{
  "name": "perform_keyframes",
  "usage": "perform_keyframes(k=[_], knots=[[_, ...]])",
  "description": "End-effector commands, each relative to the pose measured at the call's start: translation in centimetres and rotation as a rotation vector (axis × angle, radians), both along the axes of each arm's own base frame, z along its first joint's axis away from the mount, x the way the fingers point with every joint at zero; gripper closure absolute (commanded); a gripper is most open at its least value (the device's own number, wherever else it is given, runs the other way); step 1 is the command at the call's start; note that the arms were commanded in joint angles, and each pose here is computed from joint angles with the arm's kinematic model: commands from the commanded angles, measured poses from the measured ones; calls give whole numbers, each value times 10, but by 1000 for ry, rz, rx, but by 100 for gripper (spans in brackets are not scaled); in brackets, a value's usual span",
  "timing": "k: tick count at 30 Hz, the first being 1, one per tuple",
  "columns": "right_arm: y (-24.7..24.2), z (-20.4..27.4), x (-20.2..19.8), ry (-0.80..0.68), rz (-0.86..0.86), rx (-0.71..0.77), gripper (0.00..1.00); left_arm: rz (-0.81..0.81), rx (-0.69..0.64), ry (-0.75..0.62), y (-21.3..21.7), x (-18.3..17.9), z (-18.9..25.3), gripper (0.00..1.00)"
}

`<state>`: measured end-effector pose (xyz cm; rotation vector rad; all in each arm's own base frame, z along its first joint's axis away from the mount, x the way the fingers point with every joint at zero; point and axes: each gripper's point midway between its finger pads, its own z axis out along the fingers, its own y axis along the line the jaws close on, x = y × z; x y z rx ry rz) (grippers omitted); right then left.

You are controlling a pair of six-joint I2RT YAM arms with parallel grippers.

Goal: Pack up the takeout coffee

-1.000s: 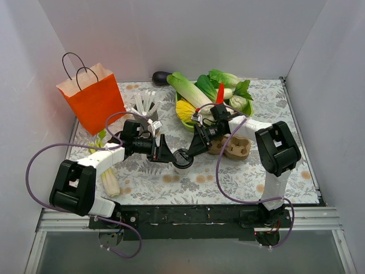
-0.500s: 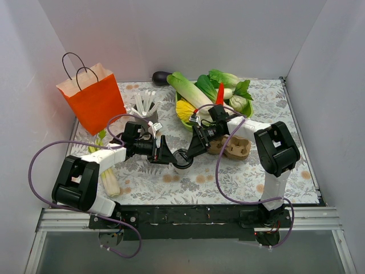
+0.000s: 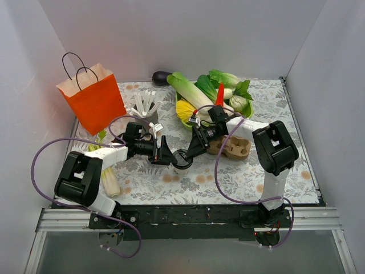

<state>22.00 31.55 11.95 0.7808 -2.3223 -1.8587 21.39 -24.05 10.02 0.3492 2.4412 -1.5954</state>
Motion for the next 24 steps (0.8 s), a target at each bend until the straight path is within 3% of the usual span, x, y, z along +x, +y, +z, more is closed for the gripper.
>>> perform_keyframes(k=[1, 24], knots=[[2, 3, -4, -11, 31, 49, 18, -20, -9, -9, -2, -2, -1, 2], [0, -31, -6, 27, 25, -20, 35, -30, 9, 49, -2, -3, -32, 2]])
